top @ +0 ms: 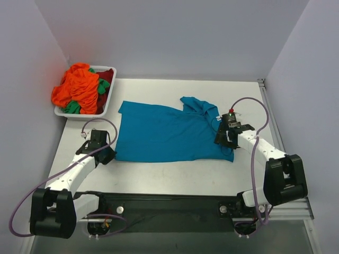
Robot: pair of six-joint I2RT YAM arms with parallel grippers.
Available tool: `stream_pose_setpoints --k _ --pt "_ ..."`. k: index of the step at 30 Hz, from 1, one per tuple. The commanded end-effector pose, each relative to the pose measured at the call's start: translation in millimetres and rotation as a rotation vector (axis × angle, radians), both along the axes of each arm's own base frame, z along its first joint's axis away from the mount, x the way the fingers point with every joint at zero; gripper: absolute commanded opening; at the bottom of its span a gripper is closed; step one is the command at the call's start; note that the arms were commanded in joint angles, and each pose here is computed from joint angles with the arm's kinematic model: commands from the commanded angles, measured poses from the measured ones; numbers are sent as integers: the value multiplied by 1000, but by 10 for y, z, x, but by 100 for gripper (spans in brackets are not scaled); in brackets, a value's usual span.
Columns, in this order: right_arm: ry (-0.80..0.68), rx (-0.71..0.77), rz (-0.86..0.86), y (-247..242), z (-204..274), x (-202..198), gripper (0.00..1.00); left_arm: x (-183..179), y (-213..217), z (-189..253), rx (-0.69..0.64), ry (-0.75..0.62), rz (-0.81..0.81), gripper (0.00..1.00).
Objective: Fold and stack the t-shirts
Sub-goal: Flatten out the tshirt
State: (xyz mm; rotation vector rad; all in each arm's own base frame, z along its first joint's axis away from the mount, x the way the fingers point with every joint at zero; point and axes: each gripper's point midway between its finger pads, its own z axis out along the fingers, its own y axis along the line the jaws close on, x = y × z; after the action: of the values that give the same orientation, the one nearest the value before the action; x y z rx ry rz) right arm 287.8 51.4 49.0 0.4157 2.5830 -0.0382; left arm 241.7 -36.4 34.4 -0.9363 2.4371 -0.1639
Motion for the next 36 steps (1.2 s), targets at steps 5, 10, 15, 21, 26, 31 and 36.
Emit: stream_pose_setpoints --k 5,10,15,21,26,31,36 --pt "52 -21 4 -71 -110 89 46 41 147 142 52 -46 28 0" --pt "129 18 -70 -207 -343 50 45 -16 185 102 52 -32 49 0" --pt "178 37 -162 -404 -488 -42 45 -109 266 86 59 -28 90 0" --pt "128 109 -261 -492 -538 -290 48 -193 267 58 41 -38 99 0" --pt "44 142 -246 -470 -386 -287 49 -206 238 1 28 -32 89 0" --pt "-24 77 -139 -285 -106 -183 48 -178 187 -8 5 -39 73 0" --pt "-7 18 -65 -94 -111 -132 46 -163 174 -3 -1 -44 67 0"
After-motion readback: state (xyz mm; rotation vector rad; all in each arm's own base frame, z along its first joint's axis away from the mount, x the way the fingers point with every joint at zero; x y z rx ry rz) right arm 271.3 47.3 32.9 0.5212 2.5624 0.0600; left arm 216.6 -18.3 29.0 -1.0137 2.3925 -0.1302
